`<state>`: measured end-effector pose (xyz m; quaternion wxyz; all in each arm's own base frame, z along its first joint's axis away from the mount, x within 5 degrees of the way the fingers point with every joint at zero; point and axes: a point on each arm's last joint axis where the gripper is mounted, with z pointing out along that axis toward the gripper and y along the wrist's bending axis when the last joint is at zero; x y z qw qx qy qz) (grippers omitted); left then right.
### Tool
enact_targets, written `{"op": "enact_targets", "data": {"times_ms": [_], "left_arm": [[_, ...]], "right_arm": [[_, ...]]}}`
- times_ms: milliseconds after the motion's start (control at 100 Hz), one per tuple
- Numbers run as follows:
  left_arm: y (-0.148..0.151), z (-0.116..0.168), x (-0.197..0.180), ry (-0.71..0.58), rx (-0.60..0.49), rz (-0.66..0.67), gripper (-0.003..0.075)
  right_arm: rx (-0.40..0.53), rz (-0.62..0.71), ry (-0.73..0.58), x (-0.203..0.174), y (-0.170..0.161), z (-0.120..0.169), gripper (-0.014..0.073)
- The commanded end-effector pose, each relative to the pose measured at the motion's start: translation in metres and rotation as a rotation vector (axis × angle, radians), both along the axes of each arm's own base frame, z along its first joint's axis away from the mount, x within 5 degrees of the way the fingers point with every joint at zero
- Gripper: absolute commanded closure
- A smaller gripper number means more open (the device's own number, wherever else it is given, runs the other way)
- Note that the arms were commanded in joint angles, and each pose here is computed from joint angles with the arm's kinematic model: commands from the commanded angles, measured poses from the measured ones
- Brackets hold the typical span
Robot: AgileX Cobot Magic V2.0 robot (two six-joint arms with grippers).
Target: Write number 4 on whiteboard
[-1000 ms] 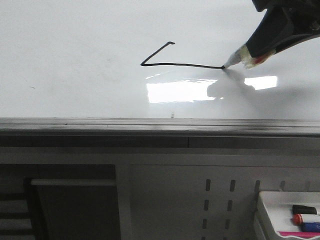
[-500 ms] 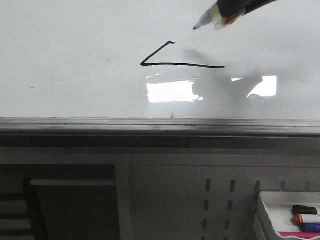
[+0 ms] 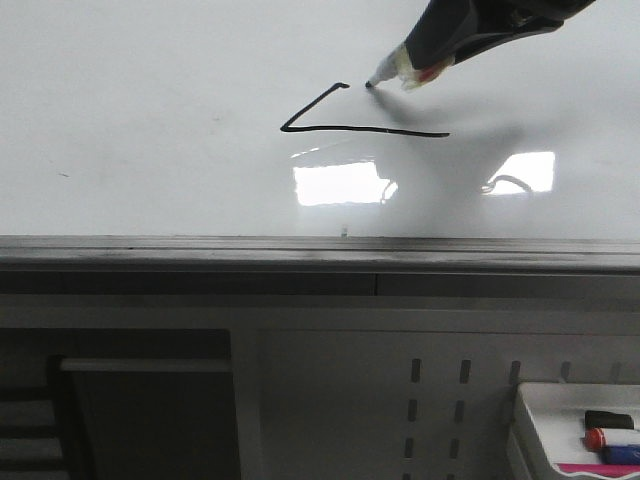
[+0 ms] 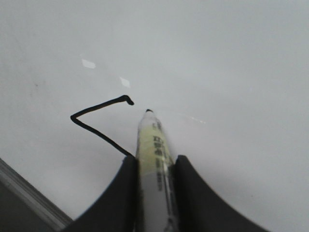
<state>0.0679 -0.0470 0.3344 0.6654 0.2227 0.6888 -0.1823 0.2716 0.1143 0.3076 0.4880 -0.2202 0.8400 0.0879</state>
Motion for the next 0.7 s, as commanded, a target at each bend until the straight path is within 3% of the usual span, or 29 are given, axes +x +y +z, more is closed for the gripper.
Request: {"op": "enact_targets", "data": {"times_ms": [0,330,530,690], "left_arm": [[0.003,0.013,0.001,-0.043,-0.060,0.033,0.0741],[0.002,0.012,0.000,-0.029,-0.069,0.021,0.0741],[0.000,0.012,-0.001,-0.008,-0.083,0.002,0.0741],[-0.001,0.011,-0.001,0.000,-0.084,-0.008,0.0738]], "right_arm": [[0.012,0.000,-0.044,0.001,0.000,0.012,0.0638],[-0.023,0.094,0.182,-0.025,0.019,-0.025,0.0638],[-0.024,0.114,0.171,-0.030,0.024,-0.031,0.0638],[0.016,0.139,0.089,-0.043,0.024,-0.006,0.0638]]}}
